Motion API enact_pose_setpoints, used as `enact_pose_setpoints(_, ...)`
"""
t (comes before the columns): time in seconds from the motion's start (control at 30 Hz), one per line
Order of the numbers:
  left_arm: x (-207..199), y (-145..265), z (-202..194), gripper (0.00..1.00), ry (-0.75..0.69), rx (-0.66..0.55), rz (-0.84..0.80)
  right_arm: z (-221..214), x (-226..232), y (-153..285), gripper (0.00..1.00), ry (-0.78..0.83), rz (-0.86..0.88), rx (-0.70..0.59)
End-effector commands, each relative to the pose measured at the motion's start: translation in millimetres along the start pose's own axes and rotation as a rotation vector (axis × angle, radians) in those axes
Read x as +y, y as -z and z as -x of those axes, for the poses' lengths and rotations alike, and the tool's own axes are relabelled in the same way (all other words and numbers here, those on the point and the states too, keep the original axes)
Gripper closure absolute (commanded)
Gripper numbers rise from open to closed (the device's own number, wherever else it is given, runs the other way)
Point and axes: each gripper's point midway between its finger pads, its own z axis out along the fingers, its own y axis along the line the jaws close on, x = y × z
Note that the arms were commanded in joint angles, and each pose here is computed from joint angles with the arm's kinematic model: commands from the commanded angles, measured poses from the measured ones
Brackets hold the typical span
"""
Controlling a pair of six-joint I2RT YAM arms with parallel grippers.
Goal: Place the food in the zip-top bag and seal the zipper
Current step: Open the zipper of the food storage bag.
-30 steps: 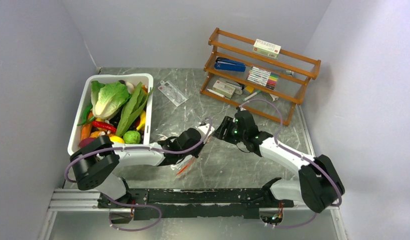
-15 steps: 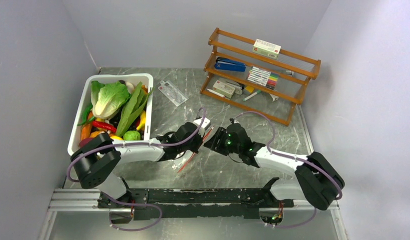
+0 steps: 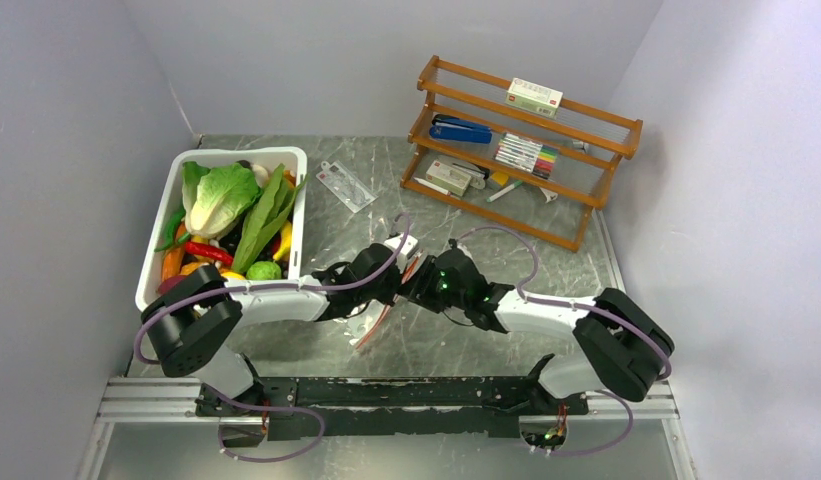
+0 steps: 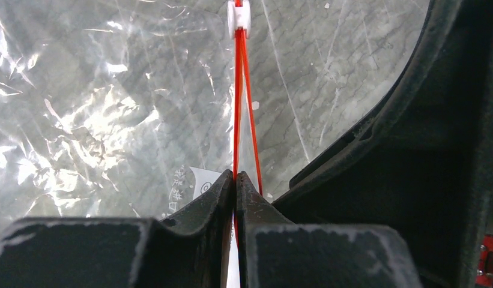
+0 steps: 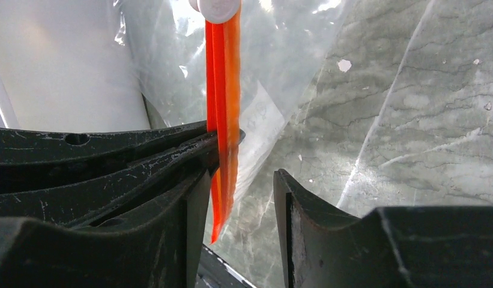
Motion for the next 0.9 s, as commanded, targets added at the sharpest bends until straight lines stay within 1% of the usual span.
enact_pose_setpoints(0.0,-16.2,-0.5,19.1,0.93,0.026,-0.055,-0.056,5.0,17.0,-3.6,0.58,-0.018,0.050,-0.029)
enact_pose_setpoints(0.1,-15.7,-2.2,18.0,0.93,0.033,-0.049,-0.053,-1.7,19.6,-2.6,0.67,0.013,0.067,-0.015)
enact_pose_setpoints(0.17,-16.6,-2.4,18.7,0.93,0.042,-0.047,-0.058,-5.4,13.5,-3.6,0.71,0.021,0.043,-0.012)
enact_pose_setpoints(0.3,-17.2,-2.4,22.9,0.93,0.055,-0.051,-0.063,-8.4,1.8,-9.9,0.70,0.007,0.006,-0.009)
enact_pose_setpoints(0.53,-14.4,-4.3,17.2,0.93,0.064,-0.026,-0.052,-10.1,-13.5,-19.1,0.70,0.013,-0.075,-0.002)
enact_pose_setpoints(0.6,-13.2,-4.0,16.7,0.93,0.065,-0.026,-0.044,-8.1,-18.5,-18.6,0.71,0.018,-0.093,-0.017)
enact_pose_setpoints(0.87,-11.6,-2.5,15.7,0.93,0.081,-0.026,-0.039,-4.8,-19.0,-26.0,0.71,0.069,-0.067,-0.039)
